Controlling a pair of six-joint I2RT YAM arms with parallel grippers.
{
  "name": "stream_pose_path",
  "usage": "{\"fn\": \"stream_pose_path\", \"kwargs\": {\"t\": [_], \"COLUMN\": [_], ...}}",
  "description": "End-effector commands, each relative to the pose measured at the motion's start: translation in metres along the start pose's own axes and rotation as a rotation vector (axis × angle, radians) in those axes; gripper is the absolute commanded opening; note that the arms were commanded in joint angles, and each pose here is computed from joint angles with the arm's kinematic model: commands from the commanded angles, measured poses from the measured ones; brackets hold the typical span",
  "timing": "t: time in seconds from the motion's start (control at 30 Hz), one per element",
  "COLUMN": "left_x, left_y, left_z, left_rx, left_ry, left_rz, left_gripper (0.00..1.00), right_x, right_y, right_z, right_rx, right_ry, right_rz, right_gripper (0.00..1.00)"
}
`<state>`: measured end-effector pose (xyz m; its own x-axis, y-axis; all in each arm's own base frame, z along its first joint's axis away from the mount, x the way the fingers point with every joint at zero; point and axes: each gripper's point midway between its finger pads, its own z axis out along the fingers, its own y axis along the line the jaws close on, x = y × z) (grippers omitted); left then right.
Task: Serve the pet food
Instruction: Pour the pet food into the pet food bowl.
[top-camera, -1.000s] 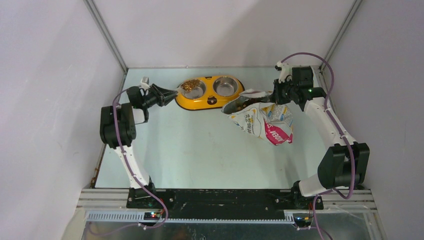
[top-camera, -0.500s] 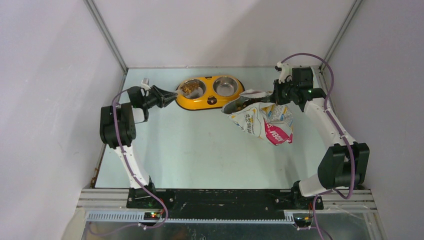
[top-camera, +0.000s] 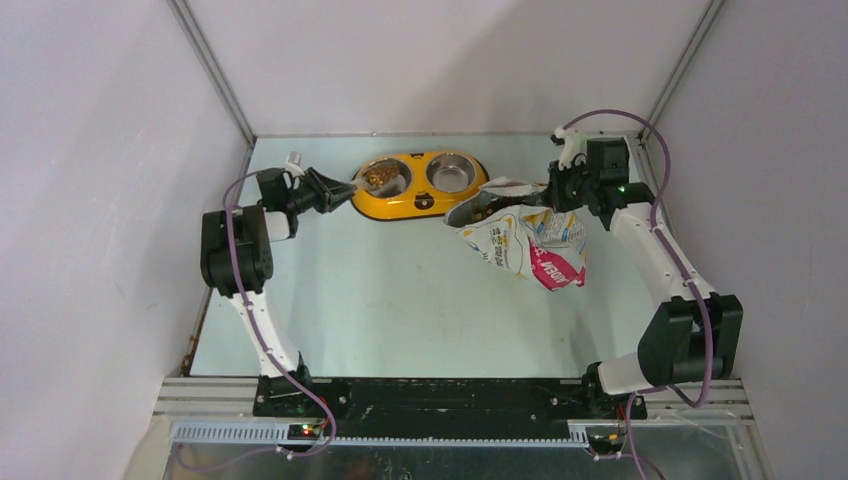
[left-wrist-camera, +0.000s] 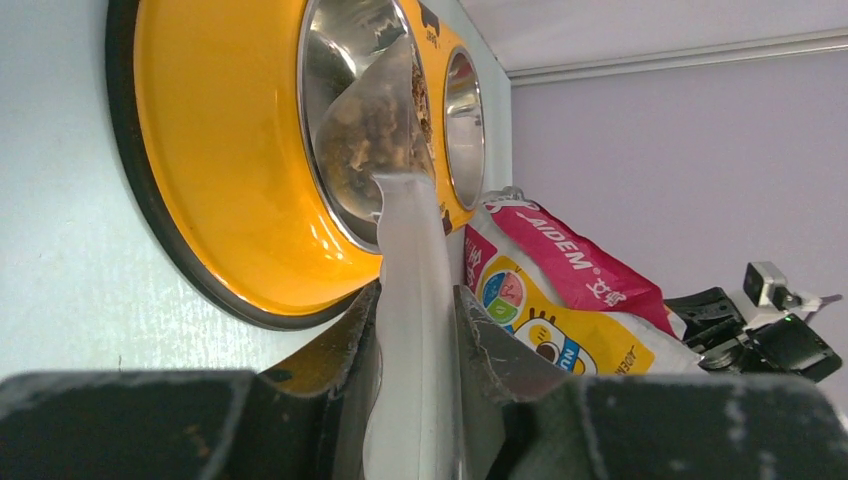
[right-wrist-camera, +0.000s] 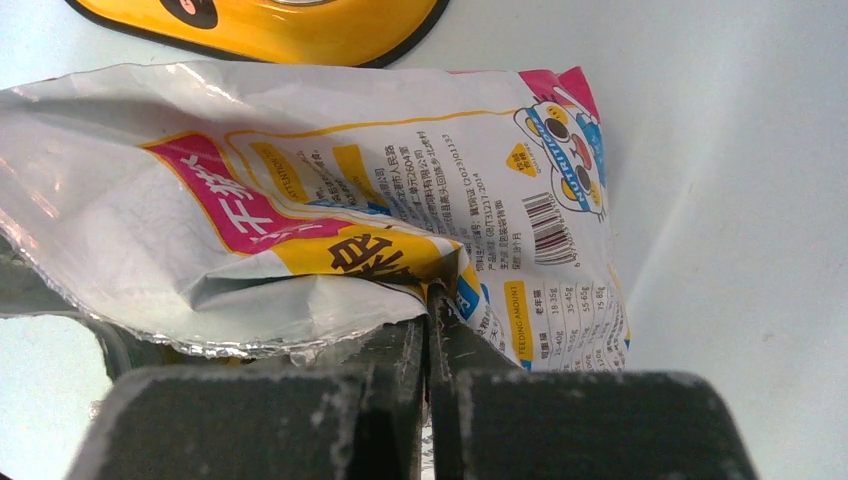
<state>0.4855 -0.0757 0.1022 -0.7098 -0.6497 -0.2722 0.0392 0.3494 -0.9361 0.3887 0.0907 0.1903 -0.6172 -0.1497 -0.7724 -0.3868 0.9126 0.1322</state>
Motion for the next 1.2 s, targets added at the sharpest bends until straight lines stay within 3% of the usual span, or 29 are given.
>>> {"fn": "stream_pose_path", "kwargs": {"t": [0.0, 1.17], "left_x": [-0.011, -0.012], "left_y": [0.001, 0.005], "left_z": [-0.003, 0.005], "left_rx": [-0.061, -0.328], "left_ry": [-0.038, 0.048], "left_rz": [0.053, 0.299], "left_gripper": [0.0, 0.0], "right_x": [0.009, 0.013], "right_y": [-0.028, -0.009], "right_z": [-0.014, -0.018], "right_rx": [0.122, 0.064], "right_ry": [0.014, -0.013], "right_rz": [-0.038, -0.092], "right_gripper": [0.0, 0.0]}}
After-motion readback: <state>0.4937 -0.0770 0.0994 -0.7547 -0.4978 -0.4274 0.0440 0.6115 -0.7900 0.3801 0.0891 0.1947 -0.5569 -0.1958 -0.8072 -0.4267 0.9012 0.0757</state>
